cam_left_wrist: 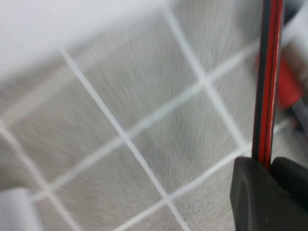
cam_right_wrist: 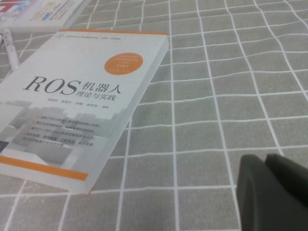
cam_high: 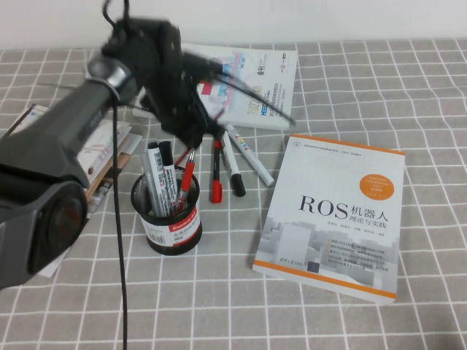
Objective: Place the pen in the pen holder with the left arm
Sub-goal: Pick up the pen on the table, then place the pen onto the pen holder
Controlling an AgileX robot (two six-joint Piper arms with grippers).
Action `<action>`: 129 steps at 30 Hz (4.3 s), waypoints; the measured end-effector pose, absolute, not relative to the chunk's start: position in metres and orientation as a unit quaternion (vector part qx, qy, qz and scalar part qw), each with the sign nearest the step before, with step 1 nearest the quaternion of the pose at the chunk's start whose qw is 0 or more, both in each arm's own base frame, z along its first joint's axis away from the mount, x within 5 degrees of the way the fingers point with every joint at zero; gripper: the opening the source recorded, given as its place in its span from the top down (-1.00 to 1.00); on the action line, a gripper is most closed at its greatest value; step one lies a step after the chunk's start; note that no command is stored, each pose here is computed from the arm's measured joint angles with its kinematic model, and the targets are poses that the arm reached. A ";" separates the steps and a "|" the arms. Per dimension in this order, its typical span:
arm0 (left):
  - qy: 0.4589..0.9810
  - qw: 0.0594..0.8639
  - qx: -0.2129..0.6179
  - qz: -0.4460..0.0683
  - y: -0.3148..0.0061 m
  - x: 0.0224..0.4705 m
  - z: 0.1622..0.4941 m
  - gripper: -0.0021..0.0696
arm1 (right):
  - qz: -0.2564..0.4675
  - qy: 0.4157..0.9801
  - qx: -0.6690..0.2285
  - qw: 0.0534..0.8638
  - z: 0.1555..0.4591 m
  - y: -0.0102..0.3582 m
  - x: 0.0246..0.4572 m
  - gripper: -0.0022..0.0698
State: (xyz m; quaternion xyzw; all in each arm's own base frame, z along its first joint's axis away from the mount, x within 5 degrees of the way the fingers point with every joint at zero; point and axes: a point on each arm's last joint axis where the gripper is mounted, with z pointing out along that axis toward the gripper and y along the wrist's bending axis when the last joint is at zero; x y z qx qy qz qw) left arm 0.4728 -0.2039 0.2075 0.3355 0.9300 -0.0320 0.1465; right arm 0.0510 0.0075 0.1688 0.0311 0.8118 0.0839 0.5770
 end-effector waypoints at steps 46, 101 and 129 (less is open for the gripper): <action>0.732 0.638 0.211 -0.107 -0.085 0.192 0.411 0.88 | 0.084 0.812 0.031 0.577 0.169 0.008 0.051 0.98; 0.672 0.706 0.143 -0.172 -0.115 0.242 0.201 0.88 | 0.084 0.812 0.031 0.577 0.169 0.008 0.051 0.98; 0.702 0.685 0.131 -0.145 -0.114 0.261 0.176 0.88 | 0.084 0.812 0.031 0.577 0.169 0.008 0.051 0.98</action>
